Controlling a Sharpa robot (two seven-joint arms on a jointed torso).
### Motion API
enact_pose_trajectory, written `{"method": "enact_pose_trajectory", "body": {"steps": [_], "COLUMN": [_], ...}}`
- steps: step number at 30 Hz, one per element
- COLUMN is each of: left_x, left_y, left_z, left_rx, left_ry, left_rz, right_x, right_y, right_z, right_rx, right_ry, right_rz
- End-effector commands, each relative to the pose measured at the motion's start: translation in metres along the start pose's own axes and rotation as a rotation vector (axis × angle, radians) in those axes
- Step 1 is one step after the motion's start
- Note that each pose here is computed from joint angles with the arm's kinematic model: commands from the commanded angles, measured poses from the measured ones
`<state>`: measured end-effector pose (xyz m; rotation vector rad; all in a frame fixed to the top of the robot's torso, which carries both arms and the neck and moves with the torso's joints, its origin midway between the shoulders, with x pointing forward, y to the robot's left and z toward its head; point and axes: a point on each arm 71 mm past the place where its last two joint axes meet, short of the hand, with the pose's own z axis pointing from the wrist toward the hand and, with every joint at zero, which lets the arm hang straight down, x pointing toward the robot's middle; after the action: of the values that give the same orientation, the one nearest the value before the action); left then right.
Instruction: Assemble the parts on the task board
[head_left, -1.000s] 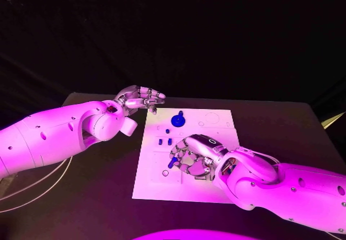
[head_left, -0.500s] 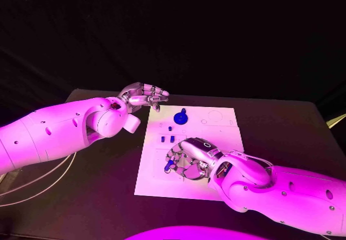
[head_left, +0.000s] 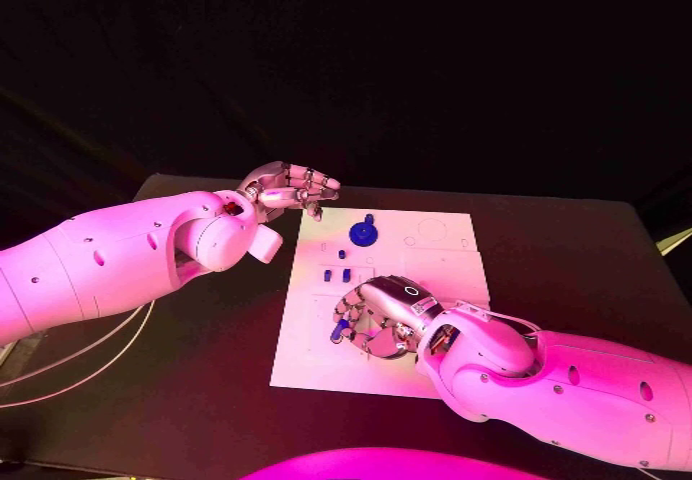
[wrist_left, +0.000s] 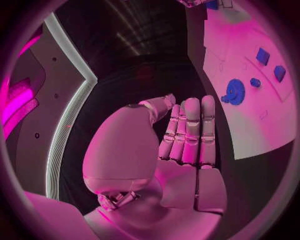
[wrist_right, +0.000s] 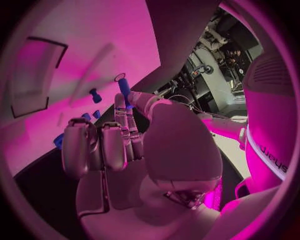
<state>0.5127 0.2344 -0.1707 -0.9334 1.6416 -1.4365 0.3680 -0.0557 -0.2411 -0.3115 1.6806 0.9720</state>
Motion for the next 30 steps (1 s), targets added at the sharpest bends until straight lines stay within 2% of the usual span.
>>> {"method": "enact_pose_trajectory", "body": {"steps": [1, 11, 19, 30], "left_x": [0.0023, 0.0021, 0.0021, 0.0020], "left_y": [-0.0010, -0.0008, -0.0008, -0.0007], "left_z": [0.0004, 0.0002, 0.0003, 0.0003], "left_rx": [0.007, 0.004, 0.005, 0.003], "left_ry": [0.018, 0.019, 0.019, 0.019], "left_rz": [-0.011, -0.011, -0.011, -0.011], "right_x": [0.0032, 0.0069, 0.0082, 0.0129], "right_y": [-0.0001, -0.0014, -0.0017, 0.0050], "right_z": [0.0002, 0.0014, 0.0024, 0.0053], "right_rx": [0.003, 0.022, 0.038, 0.023], "right_ry": [0.024, 0.053, 0.057, 0.070], "right_rz": [-0.035, -0.039, -0.061, -0.067]}}
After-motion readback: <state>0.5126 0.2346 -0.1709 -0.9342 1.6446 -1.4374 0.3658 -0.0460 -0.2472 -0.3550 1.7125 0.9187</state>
